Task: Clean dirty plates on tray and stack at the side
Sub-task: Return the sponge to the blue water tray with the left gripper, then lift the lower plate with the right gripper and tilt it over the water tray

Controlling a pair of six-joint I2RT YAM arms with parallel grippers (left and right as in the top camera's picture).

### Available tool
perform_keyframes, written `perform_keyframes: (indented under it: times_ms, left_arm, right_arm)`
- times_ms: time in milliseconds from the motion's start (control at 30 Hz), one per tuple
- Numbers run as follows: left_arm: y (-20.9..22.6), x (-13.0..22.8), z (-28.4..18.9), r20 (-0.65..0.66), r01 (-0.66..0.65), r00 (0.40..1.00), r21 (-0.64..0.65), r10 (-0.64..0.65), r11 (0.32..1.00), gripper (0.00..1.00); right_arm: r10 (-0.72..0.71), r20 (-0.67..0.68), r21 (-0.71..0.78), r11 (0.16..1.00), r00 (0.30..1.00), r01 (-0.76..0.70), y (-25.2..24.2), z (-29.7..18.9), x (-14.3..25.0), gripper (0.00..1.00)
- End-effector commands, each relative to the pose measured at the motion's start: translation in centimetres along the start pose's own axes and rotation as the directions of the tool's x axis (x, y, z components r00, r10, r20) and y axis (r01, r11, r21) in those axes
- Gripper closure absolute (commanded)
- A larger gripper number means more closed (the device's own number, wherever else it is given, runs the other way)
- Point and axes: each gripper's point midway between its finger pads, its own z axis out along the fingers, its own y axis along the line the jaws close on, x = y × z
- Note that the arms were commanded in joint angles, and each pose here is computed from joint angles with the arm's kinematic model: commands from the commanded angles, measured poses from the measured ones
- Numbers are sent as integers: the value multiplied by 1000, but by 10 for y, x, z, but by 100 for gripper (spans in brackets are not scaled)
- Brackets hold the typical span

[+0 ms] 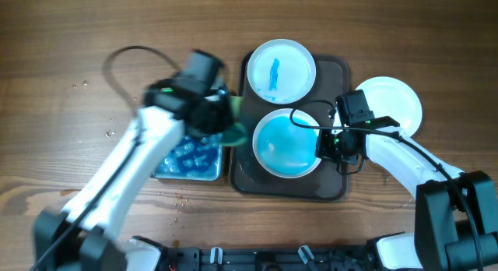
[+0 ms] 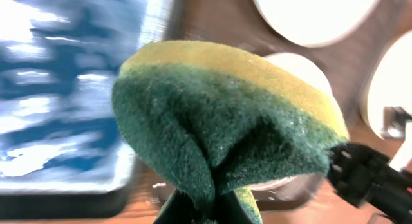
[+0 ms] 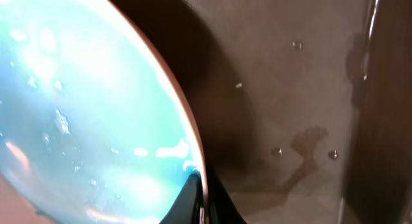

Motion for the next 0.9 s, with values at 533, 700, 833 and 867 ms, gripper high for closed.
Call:
perform_keyframes:
  times_ms: [533,700,833,867]
  left_arm:
    - [125,-19,29,-9,226,974,-96,-228,969,32]
    - [110,-34,-12,12,257,966,-22,-256,966,31]
    - [104,-43,-55,68,277,958,24,-278,961,25]
    - [104,-44,-65,83,283,955,30,-285,959,23]
  right_arm:
    - [-320,92,219,930,943,295,55,-117,-35,96]
    - [-452,185,184,888,873,421,112,-123,-37,96]
    - [-511,269,134,860,817,493,160,-114,-40,96]
    - [-512,291,129,858,808,497,171,-111,-41,96]
